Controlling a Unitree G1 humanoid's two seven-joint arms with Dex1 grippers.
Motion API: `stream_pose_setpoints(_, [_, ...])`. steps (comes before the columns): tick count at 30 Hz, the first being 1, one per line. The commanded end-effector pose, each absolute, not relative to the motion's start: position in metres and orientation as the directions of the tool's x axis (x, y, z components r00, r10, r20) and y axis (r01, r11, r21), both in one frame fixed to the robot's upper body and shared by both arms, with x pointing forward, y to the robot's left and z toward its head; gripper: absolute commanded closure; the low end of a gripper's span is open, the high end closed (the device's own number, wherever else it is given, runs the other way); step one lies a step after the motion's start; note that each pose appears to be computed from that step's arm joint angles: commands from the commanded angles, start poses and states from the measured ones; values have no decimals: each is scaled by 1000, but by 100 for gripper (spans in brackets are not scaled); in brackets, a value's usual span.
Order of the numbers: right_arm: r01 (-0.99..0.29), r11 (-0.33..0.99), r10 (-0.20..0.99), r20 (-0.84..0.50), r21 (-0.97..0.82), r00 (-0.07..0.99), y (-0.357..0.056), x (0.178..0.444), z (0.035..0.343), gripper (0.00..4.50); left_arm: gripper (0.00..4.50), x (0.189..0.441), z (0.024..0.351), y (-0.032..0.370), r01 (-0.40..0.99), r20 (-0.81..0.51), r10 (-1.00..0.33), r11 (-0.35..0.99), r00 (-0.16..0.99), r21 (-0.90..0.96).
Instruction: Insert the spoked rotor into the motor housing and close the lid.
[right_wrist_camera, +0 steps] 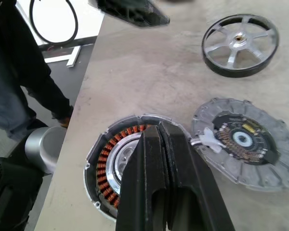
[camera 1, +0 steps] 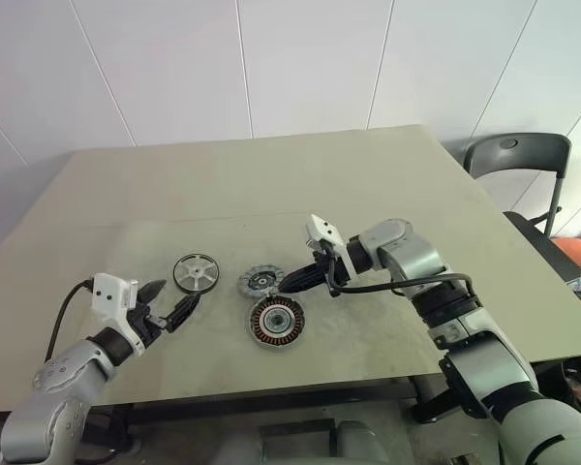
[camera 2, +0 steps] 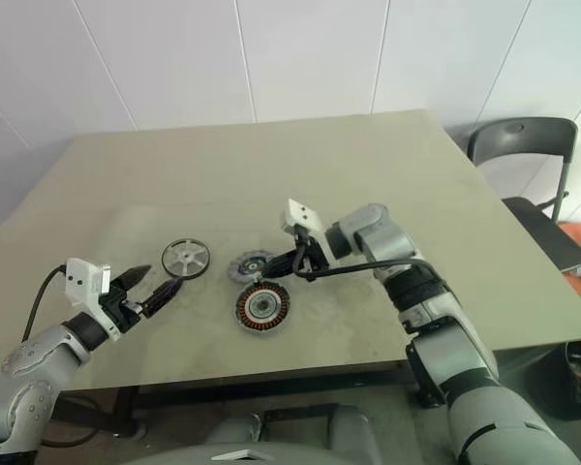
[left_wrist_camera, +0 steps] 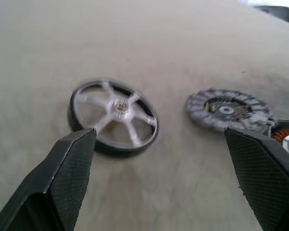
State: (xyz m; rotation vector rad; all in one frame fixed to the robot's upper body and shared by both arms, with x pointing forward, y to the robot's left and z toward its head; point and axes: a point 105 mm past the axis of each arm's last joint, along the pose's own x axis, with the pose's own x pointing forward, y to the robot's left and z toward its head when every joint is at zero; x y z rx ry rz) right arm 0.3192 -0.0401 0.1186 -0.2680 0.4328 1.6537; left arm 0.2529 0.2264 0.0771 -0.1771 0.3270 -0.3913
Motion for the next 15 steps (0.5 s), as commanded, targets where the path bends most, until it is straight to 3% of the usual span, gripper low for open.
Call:
stream_pose_setpoints(1, [-991,-120,917,-377,53,-132,-40,318,146,390,0,252,87,228,282,-348,-384,908,855,-309])
stream_pose_setpoints(6, [-993,-116,921,-373,4,-109,-45,318,159,226,0,270,99,250,87,-282,-251,869,926,-487])
stream_pose_setpoints(12, [-989,-143,919,-369,25,-142,-47,311,163,25,0,273,99,247,30,-233,-279,698,931,-715])
stream_pose_setpoints(13, [-989,-143,920,-366,19,-140,-46,311,163,1,0,271,95,247,18,-246,-285,685,926,-728])
stream_pose_setpoints(15, [-990,-139,922,-362,15,-135,-45,310,164,1,0,269,88,249,-3,-251,-285,656,925,-755])
